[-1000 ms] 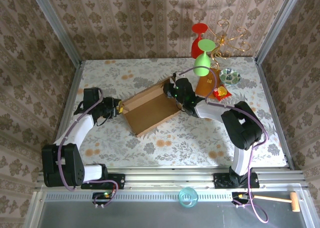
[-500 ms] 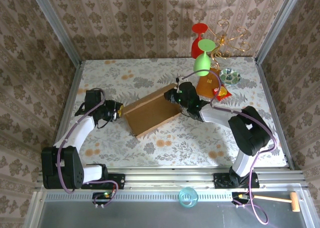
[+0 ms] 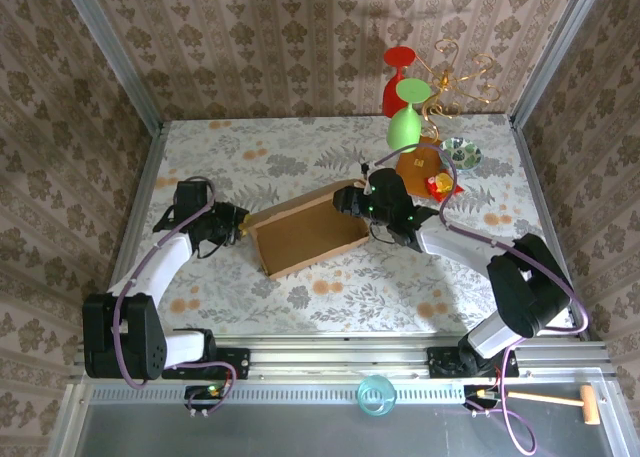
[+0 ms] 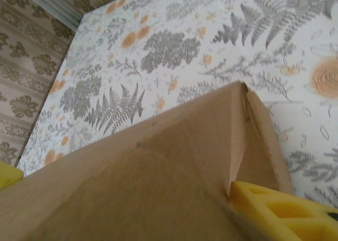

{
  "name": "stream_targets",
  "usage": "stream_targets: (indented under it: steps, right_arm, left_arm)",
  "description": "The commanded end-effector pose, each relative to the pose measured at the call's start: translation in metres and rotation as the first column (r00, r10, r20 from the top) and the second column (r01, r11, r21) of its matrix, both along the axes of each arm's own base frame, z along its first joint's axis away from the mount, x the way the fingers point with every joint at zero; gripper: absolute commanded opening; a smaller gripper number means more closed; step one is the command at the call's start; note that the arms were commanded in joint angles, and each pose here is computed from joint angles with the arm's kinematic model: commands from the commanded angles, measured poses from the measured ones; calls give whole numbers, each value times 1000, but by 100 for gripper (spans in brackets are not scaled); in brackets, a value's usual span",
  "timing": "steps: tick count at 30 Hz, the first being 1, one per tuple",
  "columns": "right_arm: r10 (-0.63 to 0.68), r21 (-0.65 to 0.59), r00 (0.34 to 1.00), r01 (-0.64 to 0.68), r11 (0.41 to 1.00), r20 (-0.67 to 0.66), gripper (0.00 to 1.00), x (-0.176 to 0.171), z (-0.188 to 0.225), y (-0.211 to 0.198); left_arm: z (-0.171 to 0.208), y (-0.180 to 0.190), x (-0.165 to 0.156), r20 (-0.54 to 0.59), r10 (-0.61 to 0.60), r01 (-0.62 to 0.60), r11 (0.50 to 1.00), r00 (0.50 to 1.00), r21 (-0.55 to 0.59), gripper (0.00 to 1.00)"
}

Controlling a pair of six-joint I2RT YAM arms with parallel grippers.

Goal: Fold the paper box

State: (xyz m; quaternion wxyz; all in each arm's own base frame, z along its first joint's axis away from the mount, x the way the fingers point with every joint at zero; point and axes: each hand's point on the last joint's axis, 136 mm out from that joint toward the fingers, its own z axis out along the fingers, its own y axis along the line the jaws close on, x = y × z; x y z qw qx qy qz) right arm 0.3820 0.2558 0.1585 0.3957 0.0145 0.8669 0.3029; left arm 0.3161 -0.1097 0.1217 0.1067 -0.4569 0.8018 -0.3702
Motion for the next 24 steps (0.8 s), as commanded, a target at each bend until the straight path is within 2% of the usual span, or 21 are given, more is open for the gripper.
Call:
stream_targets:
  steps: [1, 10, 15, 24]
  right_arm:
    - [22, 14, 998, -21, 1000, -66, 62, -18, -2, 1]
    - [33, -62, 991, -42, 997, -133, 74, -36, -17, -12]
    - [64, -99, 989, -77, 992, -132, 75, -53, -18, -21]
    - [76, -73, 996, -79, 994, -41, 74, -77, 35, -38]
  left_arm:
    - [-5, -1, -3, -23, -19, 20, 999, 1000, 39, 22]
    - [-9, -3, 0, -29, -16, 18, 998, 999, 57, 21]
    - [-8, -5, 2, -24, -19, 21, 998, 1000, 60, 21]
    - [-10, -5, 3, -28, -26, 28, 997, 999, 69, 20]
